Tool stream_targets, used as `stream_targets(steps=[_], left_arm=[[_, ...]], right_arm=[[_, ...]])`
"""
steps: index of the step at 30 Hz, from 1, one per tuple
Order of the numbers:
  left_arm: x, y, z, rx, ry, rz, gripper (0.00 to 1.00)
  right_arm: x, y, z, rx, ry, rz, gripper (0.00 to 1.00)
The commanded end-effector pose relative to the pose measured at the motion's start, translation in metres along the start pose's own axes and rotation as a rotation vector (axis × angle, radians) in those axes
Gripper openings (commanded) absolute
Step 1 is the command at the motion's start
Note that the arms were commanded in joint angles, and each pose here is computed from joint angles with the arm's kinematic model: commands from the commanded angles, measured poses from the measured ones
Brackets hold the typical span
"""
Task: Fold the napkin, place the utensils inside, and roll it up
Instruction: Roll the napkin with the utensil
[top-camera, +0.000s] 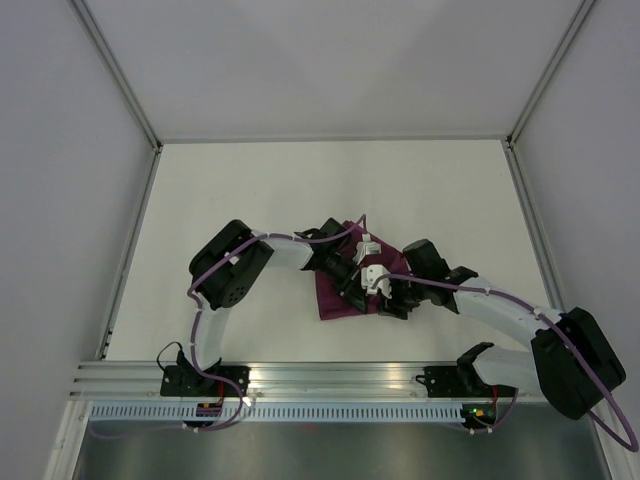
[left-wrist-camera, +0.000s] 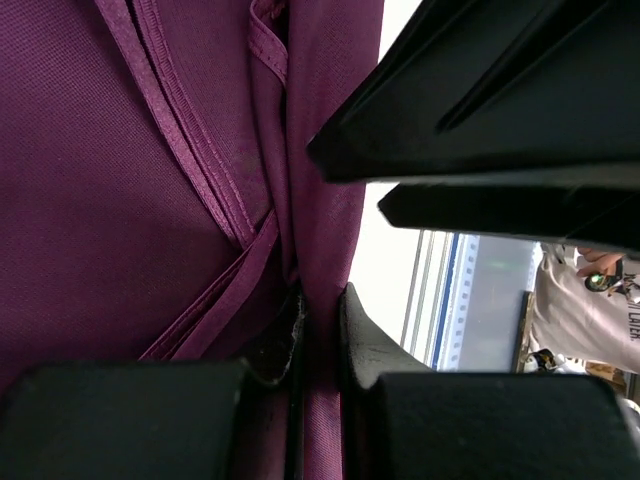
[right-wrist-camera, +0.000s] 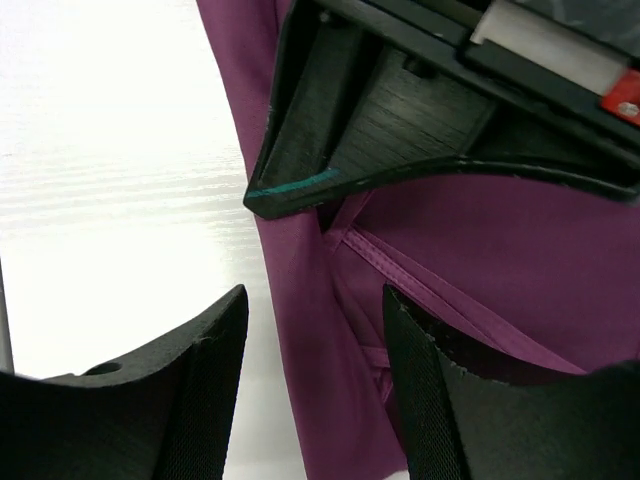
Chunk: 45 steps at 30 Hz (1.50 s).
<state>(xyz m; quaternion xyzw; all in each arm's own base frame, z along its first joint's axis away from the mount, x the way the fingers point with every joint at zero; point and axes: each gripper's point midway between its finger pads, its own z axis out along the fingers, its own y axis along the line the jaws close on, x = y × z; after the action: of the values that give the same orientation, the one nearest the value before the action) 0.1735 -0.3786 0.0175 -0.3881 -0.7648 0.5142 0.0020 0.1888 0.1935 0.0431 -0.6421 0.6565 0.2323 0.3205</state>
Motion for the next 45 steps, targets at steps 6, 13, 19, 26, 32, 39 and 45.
stream_targets(steps=[6,13,19,26,32,39,45], left_arm=[[0.041,0.037,0.007,-0.144,0.095,-0.144,0.02],[0.041,0.039,0.007,-0.151,0.091,-0.141,0.02],[0.036,0.035,0.006,-0.137,0.081,-0.128,0.02],[0.015,0.033,-0.004,-0.219,-0.027,-0.079,0.3],[-0.024,0.028,-0.028,-0.287,-0.221,-0.021,0.34],[-0.059,0.018,-0.056,-0.382,-0.396,0.056,0.35],[-0.064,0.012,-0.078,-0.452,-0.509,0.125,0.36]], right_arm=[[-0.008,0.007,0.018,-0.046,0.036,-0.088,0.62],[-0.005,0.013,0.032,-0.075,0.071,-0.098,0.57],[-0.002,0.013,0.035,-0.09,0.093,-0.078,0.29],[0.008,0.021,0.035,-0.139,0.122,-0.04,0.1],[0.018,0.027,0.032,-0.241,0.135,0.042,0.04],[0.022,0.027,0.028,-0.335,0.131,0.116,0.02],[0.029,0.021,0.028,-0.387,0.151,0.175,0.02]])
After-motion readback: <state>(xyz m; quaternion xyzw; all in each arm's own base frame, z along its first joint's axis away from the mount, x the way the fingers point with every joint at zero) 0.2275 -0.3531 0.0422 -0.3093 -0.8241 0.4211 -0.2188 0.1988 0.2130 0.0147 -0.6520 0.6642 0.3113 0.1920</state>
